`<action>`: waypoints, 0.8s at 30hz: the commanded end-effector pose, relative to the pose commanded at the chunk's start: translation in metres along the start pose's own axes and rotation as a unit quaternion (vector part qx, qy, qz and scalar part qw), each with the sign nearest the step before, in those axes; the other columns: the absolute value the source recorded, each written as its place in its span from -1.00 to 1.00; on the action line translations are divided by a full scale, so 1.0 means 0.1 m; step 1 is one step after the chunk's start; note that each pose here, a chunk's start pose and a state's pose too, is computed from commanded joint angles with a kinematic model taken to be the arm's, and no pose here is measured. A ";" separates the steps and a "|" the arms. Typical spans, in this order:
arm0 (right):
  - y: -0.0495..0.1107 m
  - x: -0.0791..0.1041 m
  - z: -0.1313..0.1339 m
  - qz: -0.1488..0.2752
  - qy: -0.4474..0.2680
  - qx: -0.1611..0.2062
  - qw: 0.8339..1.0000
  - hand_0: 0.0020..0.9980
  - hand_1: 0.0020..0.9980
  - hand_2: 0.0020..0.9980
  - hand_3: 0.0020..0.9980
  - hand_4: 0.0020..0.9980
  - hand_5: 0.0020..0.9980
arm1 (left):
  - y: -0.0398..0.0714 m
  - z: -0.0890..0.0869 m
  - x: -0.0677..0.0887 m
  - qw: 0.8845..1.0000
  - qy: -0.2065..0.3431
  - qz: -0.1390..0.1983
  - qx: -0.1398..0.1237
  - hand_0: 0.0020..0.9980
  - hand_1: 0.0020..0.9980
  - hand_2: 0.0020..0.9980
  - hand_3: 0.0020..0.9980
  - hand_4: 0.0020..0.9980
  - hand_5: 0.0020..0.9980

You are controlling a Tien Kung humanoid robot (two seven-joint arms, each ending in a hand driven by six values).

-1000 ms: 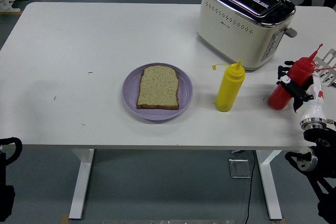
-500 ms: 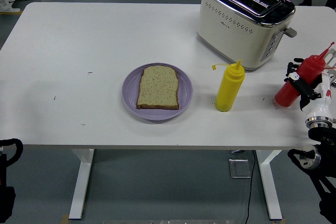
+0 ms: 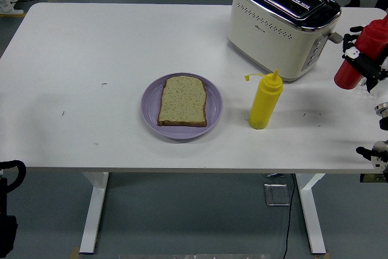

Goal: Pick up the cup,pour liquid into bread,place the cup on the desk

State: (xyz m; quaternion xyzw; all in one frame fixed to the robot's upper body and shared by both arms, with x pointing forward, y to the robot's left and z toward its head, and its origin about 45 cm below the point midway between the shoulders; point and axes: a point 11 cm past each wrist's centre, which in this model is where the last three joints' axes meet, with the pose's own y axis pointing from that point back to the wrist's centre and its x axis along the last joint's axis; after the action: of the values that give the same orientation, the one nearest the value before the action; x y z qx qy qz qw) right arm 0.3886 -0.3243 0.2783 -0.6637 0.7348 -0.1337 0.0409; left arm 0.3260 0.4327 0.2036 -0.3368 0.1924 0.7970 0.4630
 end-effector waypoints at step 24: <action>-0.44 -1.52 -1.14 -0.162 0.492 0.220 0.827 -0.85 -0.72 -0.38 -0.19 0.11 -0.76 | -0.01 0.04 0.02 1.000 0.002 0.004 -0.007 0.58 0.47 0.48 0.38 0.15 1.00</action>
State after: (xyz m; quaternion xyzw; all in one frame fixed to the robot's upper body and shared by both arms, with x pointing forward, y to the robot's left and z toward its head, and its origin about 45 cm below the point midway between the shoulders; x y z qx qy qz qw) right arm 0.4219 -0.1615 0.3813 -0.5932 0.4906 -0.6051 -0.2031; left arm 0.3247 0.4371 0.2054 -0.3408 0.1889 0.7994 0.4573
